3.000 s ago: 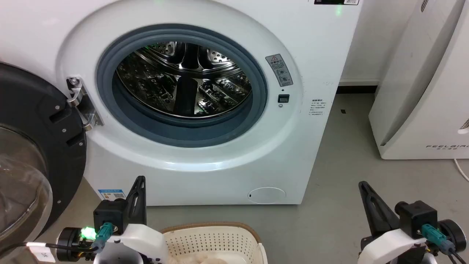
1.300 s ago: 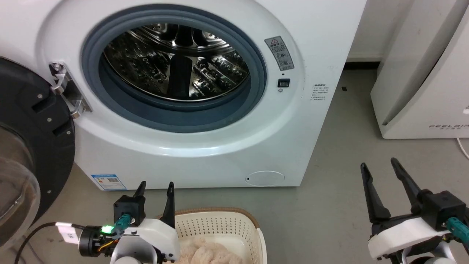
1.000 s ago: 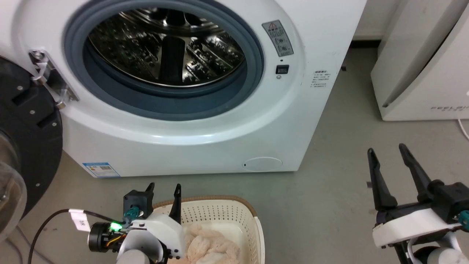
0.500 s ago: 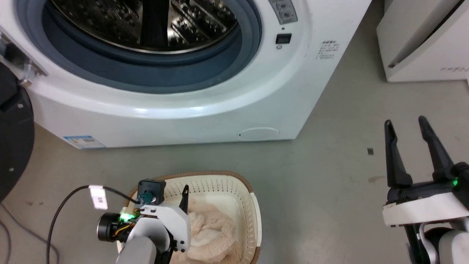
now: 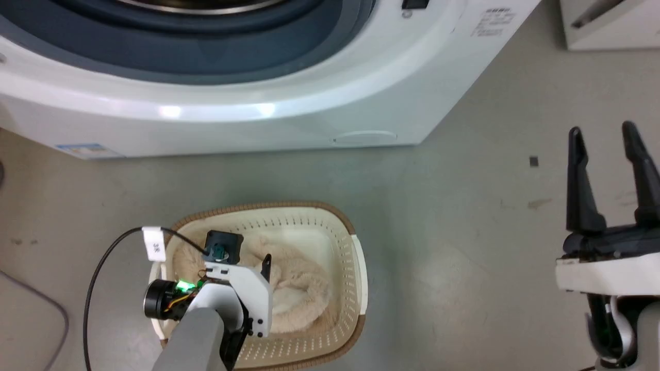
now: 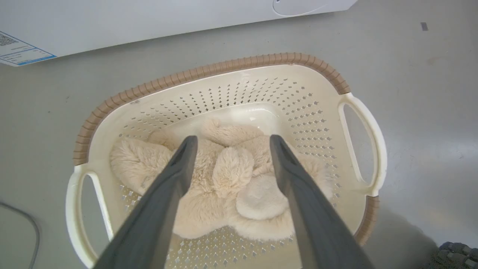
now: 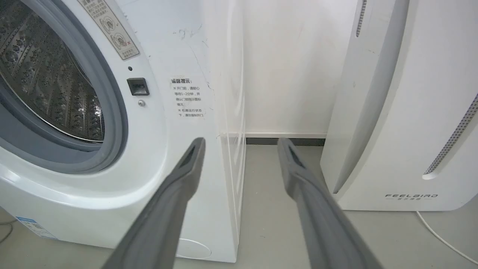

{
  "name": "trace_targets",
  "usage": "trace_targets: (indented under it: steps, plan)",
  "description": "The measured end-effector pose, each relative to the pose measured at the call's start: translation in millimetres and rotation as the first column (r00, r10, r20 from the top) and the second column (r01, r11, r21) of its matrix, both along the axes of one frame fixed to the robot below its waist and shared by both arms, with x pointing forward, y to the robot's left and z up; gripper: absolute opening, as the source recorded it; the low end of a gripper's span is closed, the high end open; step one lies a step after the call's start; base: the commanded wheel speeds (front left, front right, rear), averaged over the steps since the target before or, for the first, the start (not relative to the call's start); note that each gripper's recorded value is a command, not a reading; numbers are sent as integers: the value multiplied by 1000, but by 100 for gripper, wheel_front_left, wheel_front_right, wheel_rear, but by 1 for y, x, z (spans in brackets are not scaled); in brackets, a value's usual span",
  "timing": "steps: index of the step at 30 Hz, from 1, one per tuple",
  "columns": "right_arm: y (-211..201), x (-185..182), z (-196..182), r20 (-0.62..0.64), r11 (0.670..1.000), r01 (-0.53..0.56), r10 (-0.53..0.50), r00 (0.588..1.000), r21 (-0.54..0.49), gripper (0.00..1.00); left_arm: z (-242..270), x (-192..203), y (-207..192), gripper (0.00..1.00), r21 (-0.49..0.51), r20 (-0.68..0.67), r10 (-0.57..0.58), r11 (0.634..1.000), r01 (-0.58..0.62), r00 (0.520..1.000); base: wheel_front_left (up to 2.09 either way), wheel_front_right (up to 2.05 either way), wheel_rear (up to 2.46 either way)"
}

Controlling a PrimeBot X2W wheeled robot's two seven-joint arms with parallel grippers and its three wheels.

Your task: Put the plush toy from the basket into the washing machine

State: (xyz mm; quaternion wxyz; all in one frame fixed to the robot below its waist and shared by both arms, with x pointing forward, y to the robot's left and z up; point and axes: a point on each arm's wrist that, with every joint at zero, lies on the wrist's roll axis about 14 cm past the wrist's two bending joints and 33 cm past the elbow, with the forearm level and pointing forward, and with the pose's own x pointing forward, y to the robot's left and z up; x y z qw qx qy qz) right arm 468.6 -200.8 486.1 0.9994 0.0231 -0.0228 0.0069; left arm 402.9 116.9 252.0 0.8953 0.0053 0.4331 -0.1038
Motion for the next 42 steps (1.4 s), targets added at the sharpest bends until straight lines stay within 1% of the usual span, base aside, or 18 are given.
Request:
trace_targets:
  steps: [8,20,28,30,34,39,40,41,42]
  plan:
    - [-5,15,-17,-6,1000,14,-14,1000,6,100,-40,-14,-4,100,1,-149,-28,1000,29,988,0,0,0]
    - [-14,32,-44,-19,999,37,-37,999,6,100,-88,-26,-8,100,5,-301,-53,998,57,952,0,0,0]
    - [-18,44,-62,-17,999,51,-51,999,19,100,-118,-36,-6,100,10,-392,-55,998,64,918,0,0,0]
    - [-11,50,-66,-7,1000,26,-27,1000,-7,100,-131,-40,-4,100,17,-430,-66,997,81,900,0,0,0]
    - [-16,54,-75,-10,999,41,-41,999,4,100,-143,-44,-5,100,14,-470,-69,996,86,880,0,0,0]
    - [-10,59,-83,-5,1000,23,-23,1000,-7,100,-155,-46,-7,100,10,-501,-73,996,90,862,0,0,0]
    - [-10,60,-84,-1,1000,23,-23,1000,-8,100,-158,-47,-7,63,9,-508,-74,996,91,858,0,0,0]
    - [-10,61,-85,4,1000,24,-24,1000,-9,100,-160,-48,-7,9,6,-516,-77,996,93,853,0,0,0]
    - [-11,62,-85,7,1000,25,-25,1000,-10,100,-162,-50,-8,0,3,-523,-81,995,96,848,0,0,0]
